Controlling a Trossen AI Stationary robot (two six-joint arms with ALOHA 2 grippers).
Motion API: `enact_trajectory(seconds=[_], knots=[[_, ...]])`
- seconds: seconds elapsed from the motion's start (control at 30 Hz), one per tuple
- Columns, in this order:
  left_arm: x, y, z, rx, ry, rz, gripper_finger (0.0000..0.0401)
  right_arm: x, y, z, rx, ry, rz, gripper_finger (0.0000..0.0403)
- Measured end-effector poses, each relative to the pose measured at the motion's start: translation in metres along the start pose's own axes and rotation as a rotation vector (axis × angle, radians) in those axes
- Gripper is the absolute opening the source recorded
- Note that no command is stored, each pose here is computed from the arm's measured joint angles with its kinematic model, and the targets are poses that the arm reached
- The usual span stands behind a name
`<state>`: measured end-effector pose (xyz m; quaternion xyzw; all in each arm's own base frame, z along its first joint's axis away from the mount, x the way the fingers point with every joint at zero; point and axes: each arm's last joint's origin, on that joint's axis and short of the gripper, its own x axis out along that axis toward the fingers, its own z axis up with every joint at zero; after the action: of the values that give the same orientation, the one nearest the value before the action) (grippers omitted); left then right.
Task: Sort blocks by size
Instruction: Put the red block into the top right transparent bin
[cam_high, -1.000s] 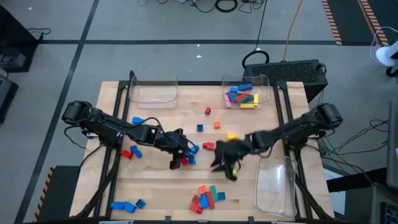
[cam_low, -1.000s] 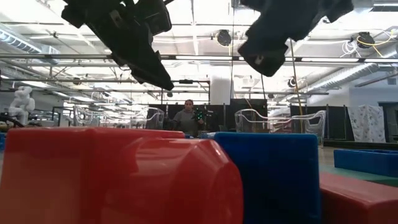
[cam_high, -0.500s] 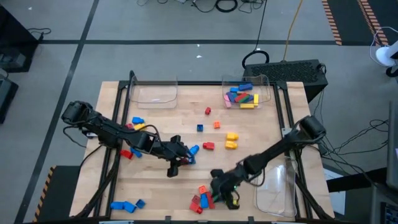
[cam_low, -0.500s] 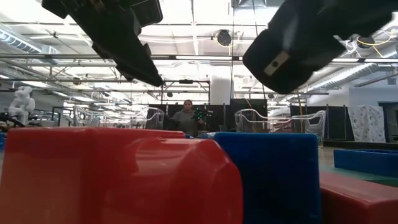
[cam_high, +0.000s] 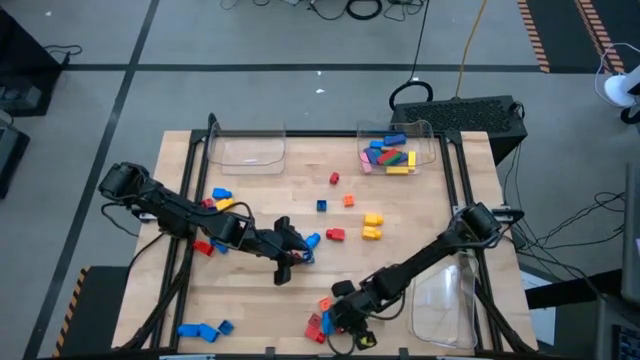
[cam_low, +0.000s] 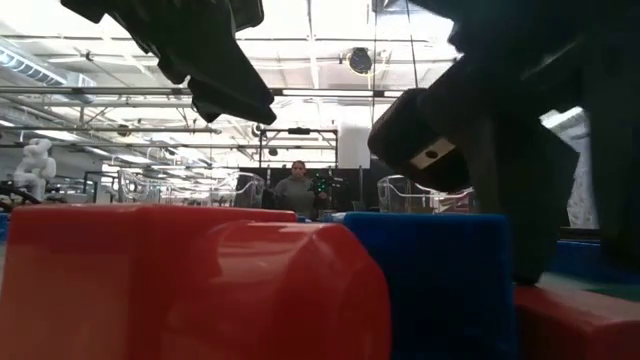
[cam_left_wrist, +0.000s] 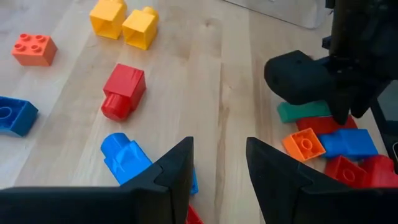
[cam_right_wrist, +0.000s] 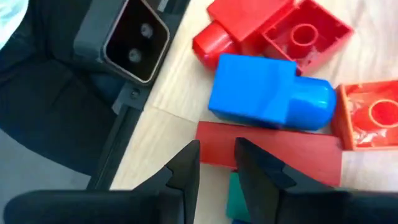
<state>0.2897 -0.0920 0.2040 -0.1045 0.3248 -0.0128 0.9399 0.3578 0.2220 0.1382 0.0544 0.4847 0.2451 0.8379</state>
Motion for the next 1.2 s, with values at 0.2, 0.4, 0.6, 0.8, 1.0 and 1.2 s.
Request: enact_trajectory(seconds=[0.2,0.4,0.6,0.8,1.0,1.2], knots=[[0.0,-0.002,-0.001,0.004,-0.001,-0.003,0.0148,-0.008,-0.014,-0.006,0.063,0.085,-0.15,0.0093],[0.0,-0.002,0.0,0.003,-0.003,-0.002,0.0148,-0.028,-0.03,-0.007,0.078,0.126,-0.305,0.0093],[0.0,-0.002,0.0,0.004,-0.004,0.003,0.0148,-0.056,-0.044,-0.001,0.114,0.116,-0.439,0.0093],[0.0,-0.001,0.0,0.005,-0.016,0.038,0.0148,-0.062,-0.054,0.004,0.179,0.087,-0.411,0.0098],[0.0,0.0,-0.001,0.006,-0.013,0.042,0.0148,-0.065,-0.058,-0.005,-0.091,0.243,-0.418,0.0157],[0.0,0.0,-0.001,0.006,-0.015,0.051,0.0148,-0.068,-0.063,-0.006,-0.296,0.317,-0.391,0.0248]])
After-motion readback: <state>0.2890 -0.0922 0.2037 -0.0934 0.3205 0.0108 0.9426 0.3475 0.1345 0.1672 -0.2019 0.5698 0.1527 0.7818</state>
